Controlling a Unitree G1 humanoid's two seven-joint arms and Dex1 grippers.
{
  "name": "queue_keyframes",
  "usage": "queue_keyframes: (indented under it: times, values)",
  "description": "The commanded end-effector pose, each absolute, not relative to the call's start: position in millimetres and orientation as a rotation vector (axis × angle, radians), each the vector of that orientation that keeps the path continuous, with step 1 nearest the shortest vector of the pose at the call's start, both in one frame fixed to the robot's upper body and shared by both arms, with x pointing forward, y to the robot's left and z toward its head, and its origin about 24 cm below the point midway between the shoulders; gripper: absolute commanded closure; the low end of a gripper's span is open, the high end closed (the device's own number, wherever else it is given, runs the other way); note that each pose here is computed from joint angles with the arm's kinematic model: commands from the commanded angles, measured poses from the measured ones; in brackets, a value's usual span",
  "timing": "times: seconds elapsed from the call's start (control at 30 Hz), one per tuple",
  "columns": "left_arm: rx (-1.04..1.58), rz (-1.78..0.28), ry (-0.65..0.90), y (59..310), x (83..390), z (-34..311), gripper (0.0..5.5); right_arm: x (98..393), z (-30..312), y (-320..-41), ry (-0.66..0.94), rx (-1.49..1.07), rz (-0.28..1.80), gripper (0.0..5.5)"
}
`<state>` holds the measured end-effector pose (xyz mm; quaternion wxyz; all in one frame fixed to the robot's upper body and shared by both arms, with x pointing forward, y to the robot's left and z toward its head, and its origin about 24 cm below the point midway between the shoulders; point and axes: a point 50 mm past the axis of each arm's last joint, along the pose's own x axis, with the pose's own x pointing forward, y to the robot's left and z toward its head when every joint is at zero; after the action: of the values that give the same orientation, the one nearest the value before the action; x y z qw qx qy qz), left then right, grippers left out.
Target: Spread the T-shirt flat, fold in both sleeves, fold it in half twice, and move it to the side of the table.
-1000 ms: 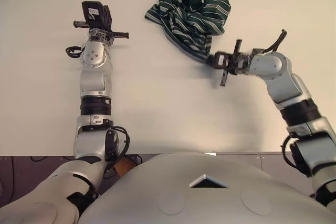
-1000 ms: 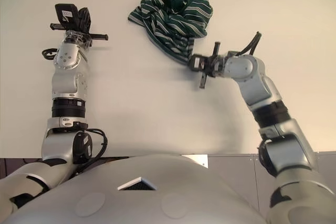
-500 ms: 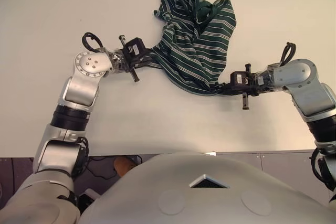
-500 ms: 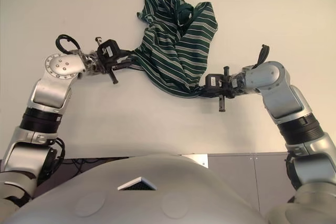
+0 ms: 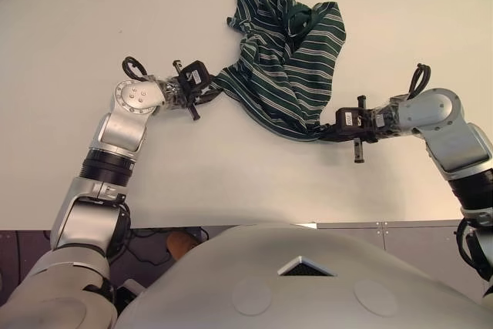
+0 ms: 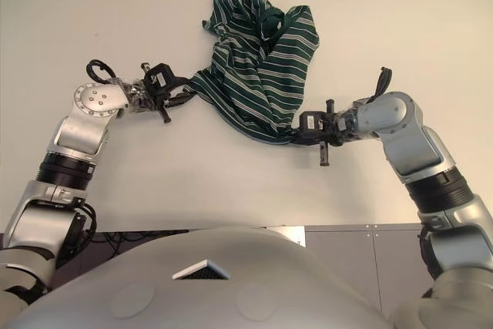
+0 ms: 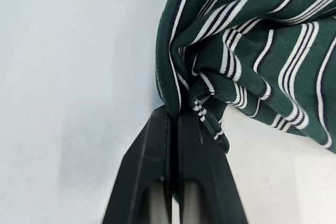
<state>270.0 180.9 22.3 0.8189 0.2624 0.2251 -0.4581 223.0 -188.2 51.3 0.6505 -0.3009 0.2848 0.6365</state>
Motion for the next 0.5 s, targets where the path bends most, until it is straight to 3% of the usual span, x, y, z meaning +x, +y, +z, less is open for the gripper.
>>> queue_keyframes:
  times: [0.03, 0.2, 0.3, 0.4, 0.5]
  values:
    - [0.567, -1.06, 0.724, 196, 240, -10, 4.73, 226, 42, -187, 0.668, -0.683, 1.41, 5.5]
    - [0.593, -1.116, 0.884, 206, 223, -25, 5.47, 237, 46, -187, 0.619, -0.671, 1.359, 5.5]
    - [0.574, -1.108, 0.883, 205, 221, -27, 5.47, 242, 50, -186, 0.582, -0.664, 1.337, 5.5]
    - [0.506, -1.04, 0.711, 198, 241, -8, 5.47, 262, 68, -180, 0.443, -0.62, 1.252, 5.5]
    - [0.4, -0.953, 0.457, 201, 277, 53, 5.47, 300, 110, -179, 0.239, -0.548, 1.092, 5.5]
